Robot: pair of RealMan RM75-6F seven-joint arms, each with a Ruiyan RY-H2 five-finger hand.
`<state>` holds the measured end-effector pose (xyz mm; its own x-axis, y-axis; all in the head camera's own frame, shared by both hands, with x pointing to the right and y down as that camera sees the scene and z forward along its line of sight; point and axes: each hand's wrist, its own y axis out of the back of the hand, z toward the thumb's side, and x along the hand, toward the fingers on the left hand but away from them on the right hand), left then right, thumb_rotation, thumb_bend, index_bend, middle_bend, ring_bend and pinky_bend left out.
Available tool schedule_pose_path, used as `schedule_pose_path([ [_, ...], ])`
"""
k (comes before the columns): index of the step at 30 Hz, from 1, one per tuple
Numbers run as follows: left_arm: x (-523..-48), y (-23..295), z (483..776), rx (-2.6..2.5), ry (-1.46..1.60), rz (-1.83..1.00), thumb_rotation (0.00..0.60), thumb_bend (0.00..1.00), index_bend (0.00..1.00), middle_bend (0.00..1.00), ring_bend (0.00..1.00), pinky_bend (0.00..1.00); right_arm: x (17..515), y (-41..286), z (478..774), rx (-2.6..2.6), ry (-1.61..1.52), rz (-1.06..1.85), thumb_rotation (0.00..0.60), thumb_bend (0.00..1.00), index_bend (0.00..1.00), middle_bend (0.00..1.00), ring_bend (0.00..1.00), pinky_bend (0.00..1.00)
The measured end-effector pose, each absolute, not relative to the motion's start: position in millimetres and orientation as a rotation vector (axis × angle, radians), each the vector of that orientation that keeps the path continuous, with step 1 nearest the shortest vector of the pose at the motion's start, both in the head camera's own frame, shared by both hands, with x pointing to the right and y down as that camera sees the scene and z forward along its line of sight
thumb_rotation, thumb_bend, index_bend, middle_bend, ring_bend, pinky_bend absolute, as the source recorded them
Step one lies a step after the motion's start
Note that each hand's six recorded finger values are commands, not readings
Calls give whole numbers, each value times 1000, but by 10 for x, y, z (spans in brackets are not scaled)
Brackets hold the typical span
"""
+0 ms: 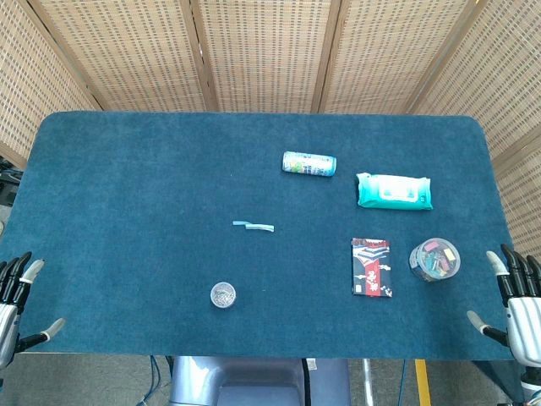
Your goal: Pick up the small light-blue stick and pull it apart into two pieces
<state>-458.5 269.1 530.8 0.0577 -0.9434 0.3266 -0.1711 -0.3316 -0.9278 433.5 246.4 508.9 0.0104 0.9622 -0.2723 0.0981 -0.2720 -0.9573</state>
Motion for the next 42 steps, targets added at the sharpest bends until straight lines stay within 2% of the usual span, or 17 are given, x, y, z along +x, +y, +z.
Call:
schedule_pose_path([
  [7,-4605,2676,5319,-1591,1150,-1351,600,0,0,0,0,0,4226,2348,5191,-1523,-1088,1340,600,0,5,0,0,0],
  [11,-4614,2652,5344,-1570,1159,-1364,600,0,0,0,0,0,4088,2149,5297,-1552,-1017,1318,600,0,57,0,0,0],
  [17,-4593,2606,5387,-1554,1159,-1368,600,0,0,0,0,0,3676,1586,5530,-1656,-902,1276,600,0,160,0,0,0],
  [23,-4612,2554,5505,-1547,1145,-1424,600,0,0,0,0,0,3198,997,5856,-1778,-850,1314,600,0,334,0,0,0],
  [28,-4639,2481,5589,-1547,1150,-1467,600,0,0,0,0,0,2677,614,6138,-1872,-888,1349,600,61,368,0,0,0],
  [33,-4667,2432,5662,-1550,1146,-1504,600,0,0,0,0,0,1938,431,6450,-1964,-872,1361,600,147,390,0,0,0],
  [36,-4694,2404,5697,-1548,1149,-1525,600,0,0,0,0,0,1537,404,6618,-1989,-849,1377,600,156,394,0,0,0],
  [42,-4737,2360,5728,-1543,1159,-1547,600,0,0,0,0,0,1086,422,6842,-1992,-828,1425,600,187,394,0,0,0],
])
